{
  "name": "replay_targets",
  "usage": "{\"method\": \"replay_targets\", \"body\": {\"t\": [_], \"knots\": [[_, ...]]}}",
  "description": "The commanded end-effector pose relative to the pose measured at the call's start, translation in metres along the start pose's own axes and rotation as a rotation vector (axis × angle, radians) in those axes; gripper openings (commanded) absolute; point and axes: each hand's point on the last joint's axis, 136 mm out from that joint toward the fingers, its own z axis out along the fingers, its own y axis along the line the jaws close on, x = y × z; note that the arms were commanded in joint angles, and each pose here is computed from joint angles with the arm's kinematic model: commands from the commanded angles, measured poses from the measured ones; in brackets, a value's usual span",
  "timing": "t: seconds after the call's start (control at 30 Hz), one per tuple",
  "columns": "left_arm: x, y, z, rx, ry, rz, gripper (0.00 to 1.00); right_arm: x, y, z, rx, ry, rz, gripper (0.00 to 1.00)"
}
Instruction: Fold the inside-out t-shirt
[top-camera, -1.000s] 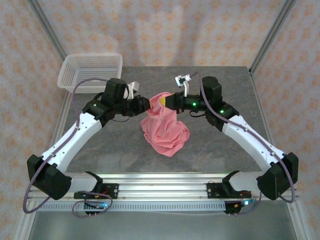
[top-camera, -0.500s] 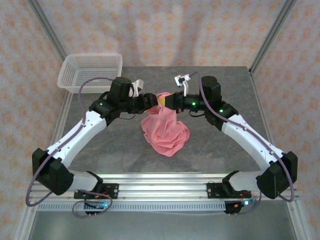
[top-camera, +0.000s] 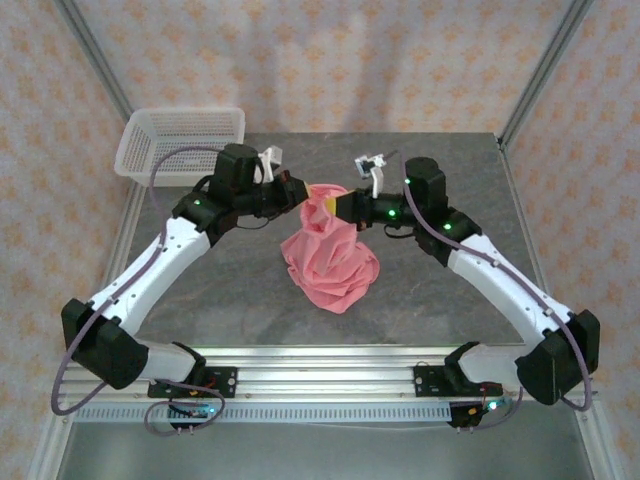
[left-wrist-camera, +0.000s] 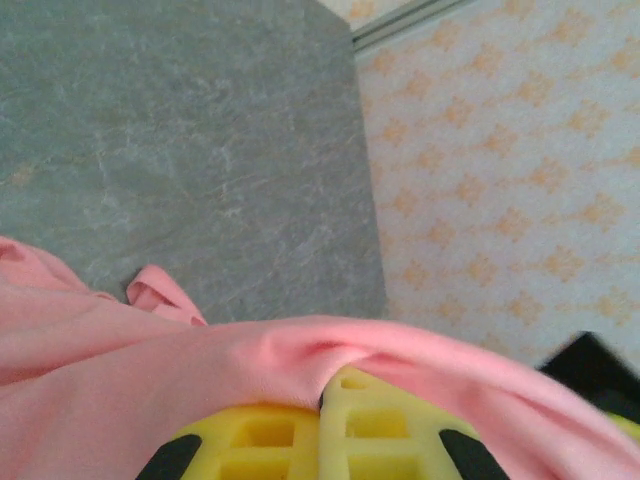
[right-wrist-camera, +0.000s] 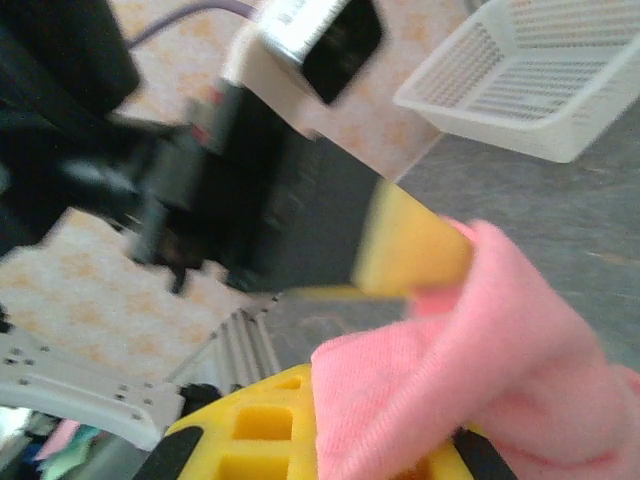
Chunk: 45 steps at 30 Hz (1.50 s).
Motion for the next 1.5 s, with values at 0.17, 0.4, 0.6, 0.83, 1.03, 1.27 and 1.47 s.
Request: {"method": "replay_targets", "body": {"t": [0.17, 0.4, 0.6, 0.83, 1.03, 1.27, 1.47], "knots": [[-0.017, -0.084, -0.068, 0.162, -0.031, 0.104, 0.00, 0.073, -0.070, -0.025, 0.269, 0.129, -0.071, 0.23], [-0.017, -0.088, -0.064, 0.180, -0.023, 0.102, 0.00, 0.016, -0.045, -0.045, 0.477, -0.033, -0.363, 0.47], [-0.017, -0.087, -0.056, 0.178, -0.007, 0.098, 0.00, -0.037, -0.006, -0.030, 0.521, -0.152, -0.602, 0.53], [-0.014, -0.090, -0.056, 0.185, 0.007, 0.111, 0.00, -0.066, -0.014, 0.013, 0.485, -0.154, -0.672, 0.48], [-0.015, -0.091, -0.061, 0.172, -0.007, 0.124, 0.00, -0.037, -0.008, 0.048, 0.245, 0.060, -0.631, 0.44], [-0.025, -0.078, -0.063, 0.105, -0.028, 0.132, 0.00, -0.022, 0.037, 0.044, -0.024, 0.117, -0.475, 0.04], [-0.039, -0.058, -0.052, 0.057, -0.033, 0.131, 0.00, -0.040, 0.082, 0.029, -0.206, 0.002, -0.265, 0.00]]}}
